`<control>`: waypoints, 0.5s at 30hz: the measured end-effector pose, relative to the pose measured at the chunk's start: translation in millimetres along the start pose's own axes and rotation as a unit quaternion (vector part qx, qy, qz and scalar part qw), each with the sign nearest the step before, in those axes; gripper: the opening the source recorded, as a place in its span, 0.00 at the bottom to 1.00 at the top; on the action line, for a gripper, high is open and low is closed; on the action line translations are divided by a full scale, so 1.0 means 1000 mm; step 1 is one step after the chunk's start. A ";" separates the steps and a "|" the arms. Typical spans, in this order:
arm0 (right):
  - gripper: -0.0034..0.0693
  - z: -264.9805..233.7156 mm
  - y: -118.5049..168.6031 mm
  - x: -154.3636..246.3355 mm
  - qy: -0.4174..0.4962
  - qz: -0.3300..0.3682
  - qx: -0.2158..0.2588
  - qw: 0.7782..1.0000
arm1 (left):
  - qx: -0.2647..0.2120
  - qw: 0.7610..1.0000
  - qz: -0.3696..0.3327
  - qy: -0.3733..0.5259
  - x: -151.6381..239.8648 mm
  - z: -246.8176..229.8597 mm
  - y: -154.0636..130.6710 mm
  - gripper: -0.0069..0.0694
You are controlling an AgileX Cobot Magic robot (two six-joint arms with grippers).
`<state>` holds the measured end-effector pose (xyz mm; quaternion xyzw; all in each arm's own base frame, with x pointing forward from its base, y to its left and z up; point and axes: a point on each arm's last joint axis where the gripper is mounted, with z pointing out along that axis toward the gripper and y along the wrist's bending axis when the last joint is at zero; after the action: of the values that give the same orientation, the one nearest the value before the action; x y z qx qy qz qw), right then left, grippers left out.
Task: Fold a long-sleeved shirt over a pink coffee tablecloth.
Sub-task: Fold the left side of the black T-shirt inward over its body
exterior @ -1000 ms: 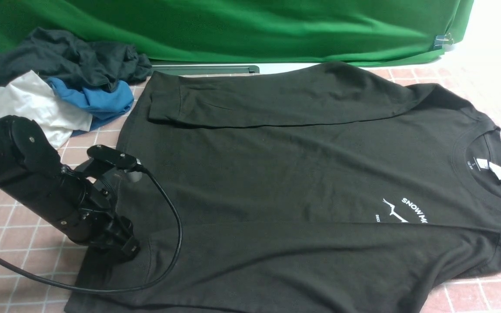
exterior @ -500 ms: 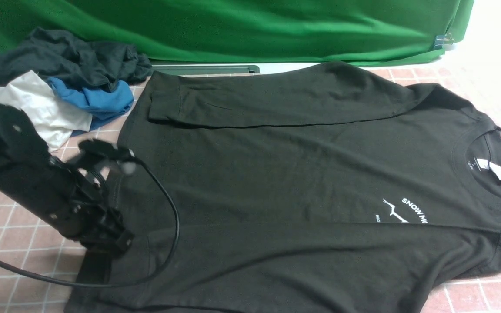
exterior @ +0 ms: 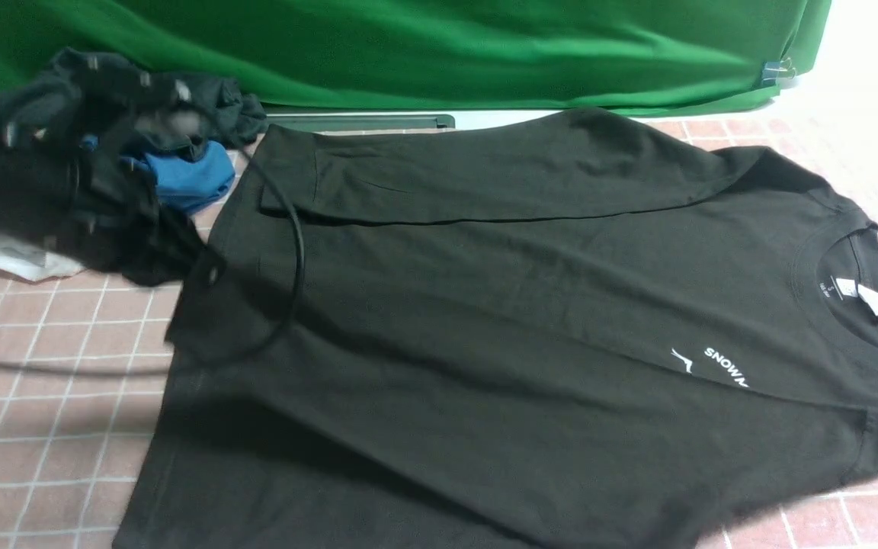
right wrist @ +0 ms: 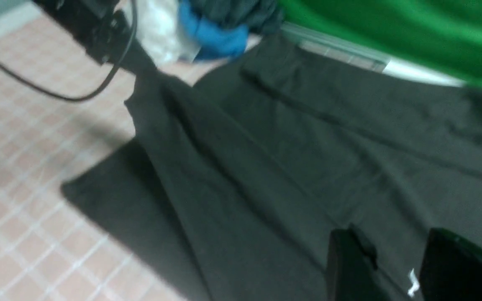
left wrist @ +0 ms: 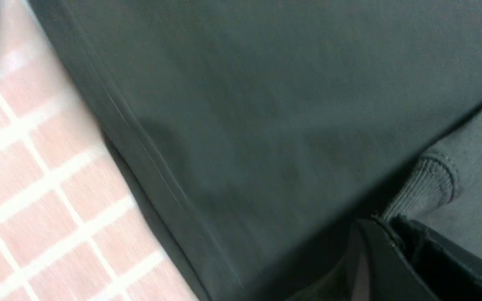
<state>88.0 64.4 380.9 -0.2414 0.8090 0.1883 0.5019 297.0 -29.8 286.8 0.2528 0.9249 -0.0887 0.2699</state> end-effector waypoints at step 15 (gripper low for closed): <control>0.36 0.011 -0.001 -0.002 0.007 0.017 0.005 1.000 | -0.023 0.999 -0.019 0.039 -0.029 0.081 0.049 0.14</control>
<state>97.6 69.8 378.4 -0.2265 0.8175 0.1912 0.4939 379.9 -24.0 233.4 0.2317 0.9413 -0.0624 0.2373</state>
